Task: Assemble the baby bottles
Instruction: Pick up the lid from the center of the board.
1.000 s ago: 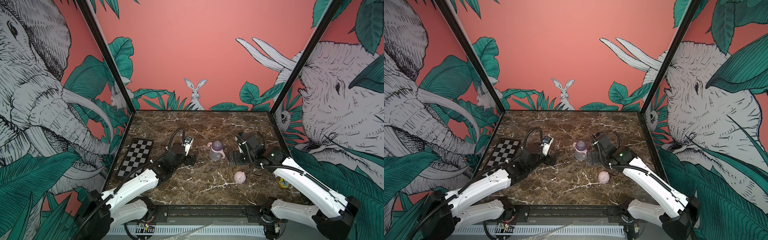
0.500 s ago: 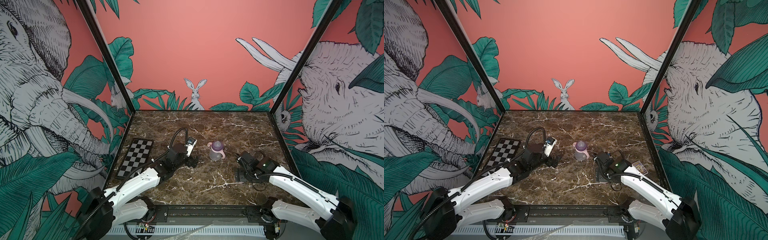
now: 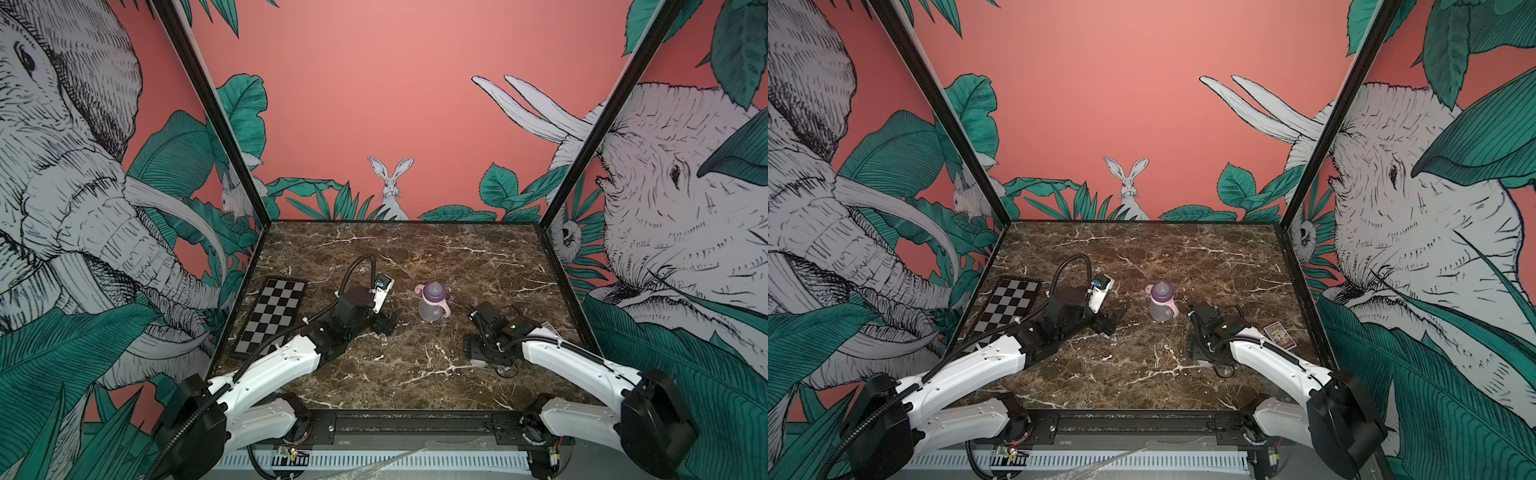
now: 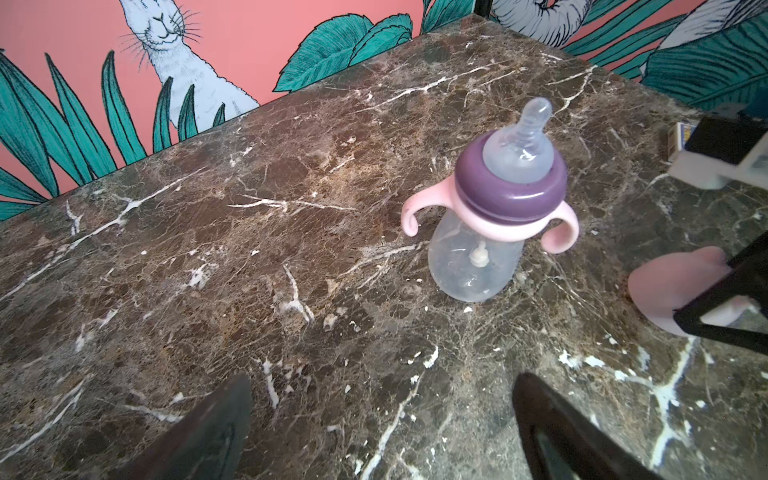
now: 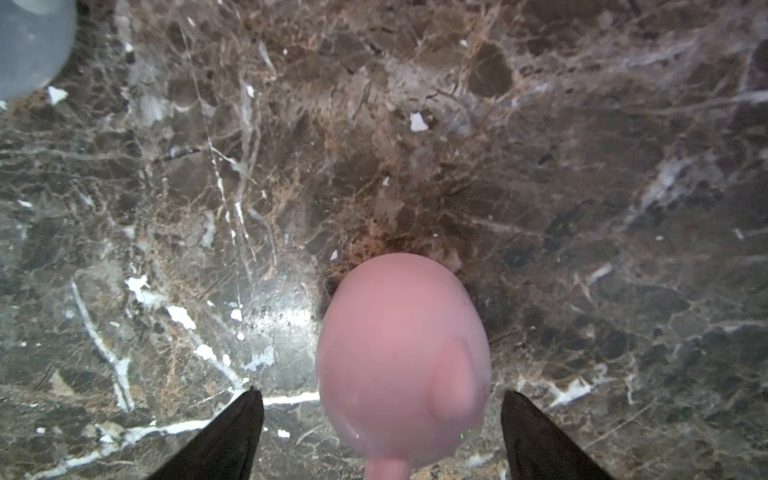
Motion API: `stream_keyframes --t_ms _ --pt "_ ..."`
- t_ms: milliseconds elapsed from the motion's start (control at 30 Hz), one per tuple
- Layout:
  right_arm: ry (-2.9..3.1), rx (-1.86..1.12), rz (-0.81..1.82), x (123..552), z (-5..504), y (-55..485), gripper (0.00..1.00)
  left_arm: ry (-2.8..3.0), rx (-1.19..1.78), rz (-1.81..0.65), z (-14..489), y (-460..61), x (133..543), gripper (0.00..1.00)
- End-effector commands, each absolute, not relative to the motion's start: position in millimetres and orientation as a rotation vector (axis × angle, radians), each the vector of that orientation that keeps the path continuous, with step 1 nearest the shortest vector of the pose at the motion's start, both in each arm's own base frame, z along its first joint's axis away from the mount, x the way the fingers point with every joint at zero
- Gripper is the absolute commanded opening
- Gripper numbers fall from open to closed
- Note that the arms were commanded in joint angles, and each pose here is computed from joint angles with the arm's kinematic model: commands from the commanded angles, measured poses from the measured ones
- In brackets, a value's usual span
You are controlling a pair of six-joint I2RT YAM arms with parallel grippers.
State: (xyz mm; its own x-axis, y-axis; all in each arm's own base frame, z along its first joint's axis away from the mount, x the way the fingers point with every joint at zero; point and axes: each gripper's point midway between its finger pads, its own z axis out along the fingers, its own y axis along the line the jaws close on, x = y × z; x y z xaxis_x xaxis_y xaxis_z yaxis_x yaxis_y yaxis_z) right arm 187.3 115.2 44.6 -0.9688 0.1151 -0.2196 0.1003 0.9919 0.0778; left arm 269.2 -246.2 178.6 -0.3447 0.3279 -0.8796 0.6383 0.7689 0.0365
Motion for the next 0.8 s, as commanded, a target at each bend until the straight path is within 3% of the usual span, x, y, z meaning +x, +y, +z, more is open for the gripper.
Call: stream_keyframes --t_ms 0,767 --pt "2.903 0.159 0.082 192.7 41.9 115.4 0.87 1.934 0.713 -0.386 192.2 -244.6 272.6 0.99" --pt "2.922 0.148 -0.045 196.8 23.4 102.3 0.72 1.927 0.73 -0.382 195.9 -247.3 274.0 0.99"
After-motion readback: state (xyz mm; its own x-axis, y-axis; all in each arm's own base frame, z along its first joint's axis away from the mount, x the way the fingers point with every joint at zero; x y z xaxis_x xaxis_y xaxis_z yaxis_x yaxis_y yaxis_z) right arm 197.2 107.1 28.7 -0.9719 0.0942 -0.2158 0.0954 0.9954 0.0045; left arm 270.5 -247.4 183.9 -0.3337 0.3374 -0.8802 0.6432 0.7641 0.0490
